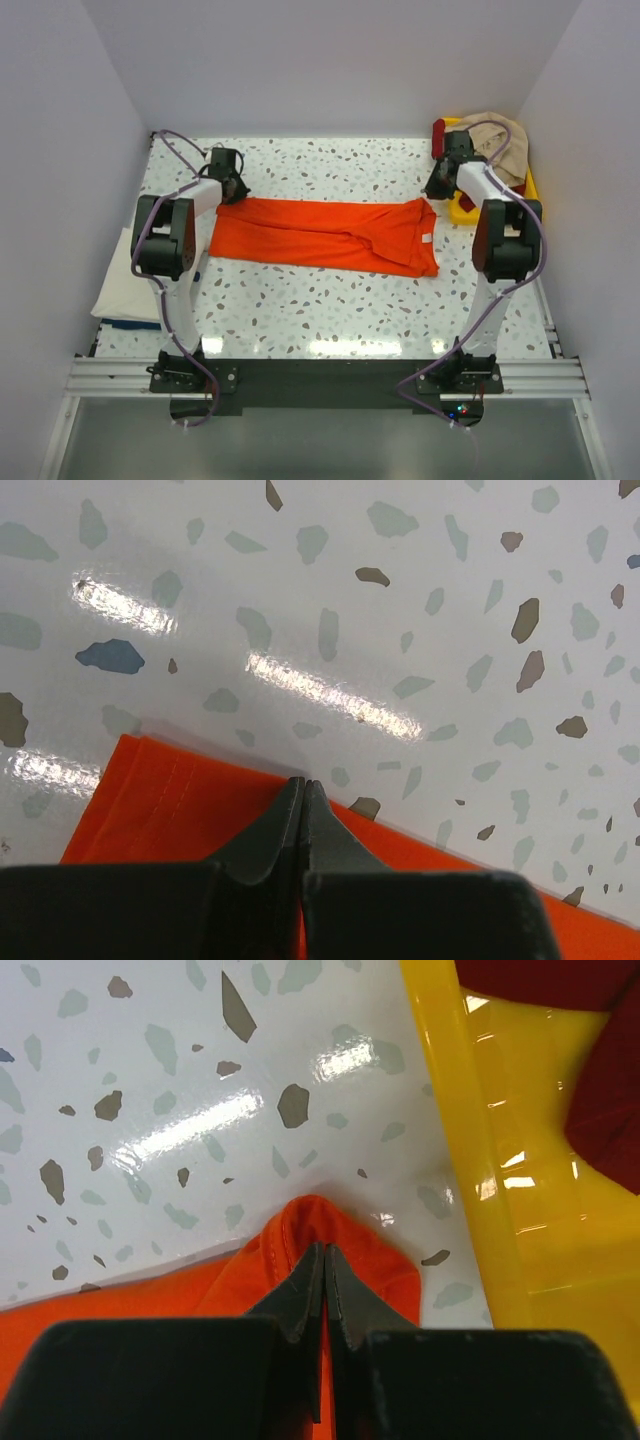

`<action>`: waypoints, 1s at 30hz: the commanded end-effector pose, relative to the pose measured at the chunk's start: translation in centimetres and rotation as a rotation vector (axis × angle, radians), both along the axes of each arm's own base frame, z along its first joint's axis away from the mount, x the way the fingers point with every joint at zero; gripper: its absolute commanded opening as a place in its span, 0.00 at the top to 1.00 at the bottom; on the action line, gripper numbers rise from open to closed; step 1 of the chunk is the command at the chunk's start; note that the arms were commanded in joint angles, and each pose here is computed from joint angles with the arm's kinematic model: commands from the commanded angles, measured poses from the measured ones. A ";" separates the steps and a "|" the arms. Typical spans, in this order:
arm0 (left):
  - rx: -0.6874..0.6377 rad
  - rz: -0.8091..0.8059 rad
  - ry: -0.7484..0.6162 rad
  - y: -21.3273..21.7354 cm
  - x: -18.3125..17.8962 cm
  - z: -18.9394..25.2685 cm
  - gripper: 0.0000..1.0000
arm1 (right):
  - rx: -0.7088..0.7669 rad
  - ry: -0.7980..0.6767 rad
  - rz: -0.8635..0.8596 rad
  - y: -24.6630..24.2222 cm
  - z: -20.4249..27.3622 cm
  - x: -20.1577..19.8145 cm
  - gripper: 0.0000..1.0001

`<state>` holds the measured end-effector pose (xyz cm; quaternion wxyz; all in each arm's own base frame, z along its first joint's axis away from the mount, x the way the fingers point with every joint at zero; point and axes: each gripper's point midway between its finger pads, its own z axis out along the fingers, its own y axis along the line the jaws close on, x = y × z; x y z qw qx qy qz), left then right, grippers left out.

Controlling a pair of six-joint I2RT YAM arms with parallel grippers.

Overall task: Fold and stack the t-shirts
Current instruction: Fold the tshirt

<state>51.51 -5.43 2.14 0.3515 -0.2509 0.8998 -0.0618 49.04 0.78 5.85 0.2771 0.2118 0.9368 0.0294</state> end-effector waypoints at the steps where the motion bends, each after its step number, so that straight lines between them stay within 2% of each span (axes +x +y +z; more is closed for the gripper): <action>1: 0.019 0.023 0.015 0.9 0.2 -0.7 1.00 | -0.014 -0.098 -0.066 -2.0 4.2 0.9 1.00; 9: -0.002 -0.006 -0.040 0.6 1.3 0.6 1.00 | 0.087 -0.134 -0.022 -0.8 5.0 1.7 1.00; 10: -0.006 -0.012 -0.055 0.5 1.5 1.1 0.97 | 0.099 -0.137 -0.009 -0.4 5.5 1.5 1.00; 13: -0.011 -0.036 -0.114 0.1 2.3 2.8 0.84 | 0.116 -0.158 0.007 0.4 6.3 -0.1 0.84; 14: -0.012 -0.039 -0.137 0.1 2.6 3.5 0.79 | 0.123 -0.147 0.007 0.6 5.2 -1.0 0.72; 15: -0.010 -0.041 -0.157 0.2 2.8 4.4 0.74 | 0.127 -0.149 0.010 0.7 5.1 -1.4 0.68; 18: -0.008 -0.043 -0.205 0.2 3.5 6.8 0.64 | 0.136 -0.143 0.020 0.9 5.0 -2.8 0.65; 21: 0.014 -0.018 -0.247 0.9 3.2 9.6 0.60 | 0.140 -0.143 0.038 1.7 5.2 -3.7 0.64; 26: 0.122 0.152 -0.189 4.5 0.5 11.4 0.58 | 0.153 -0.139 0.025 2.3 5.1 -5.9 0.64; 27: 0.135 0.185 -0.182 5.2 -0.2 12.0 0.62 | 0.154 -0.153 0.020 2.2 5.7 -6.2 0.64; 30: 0.152 0.257 -0.119 6.4 -2.6 11.2 0.63 | 0.171 -0.171 0.009 2.4 6.3 -7.6 0.64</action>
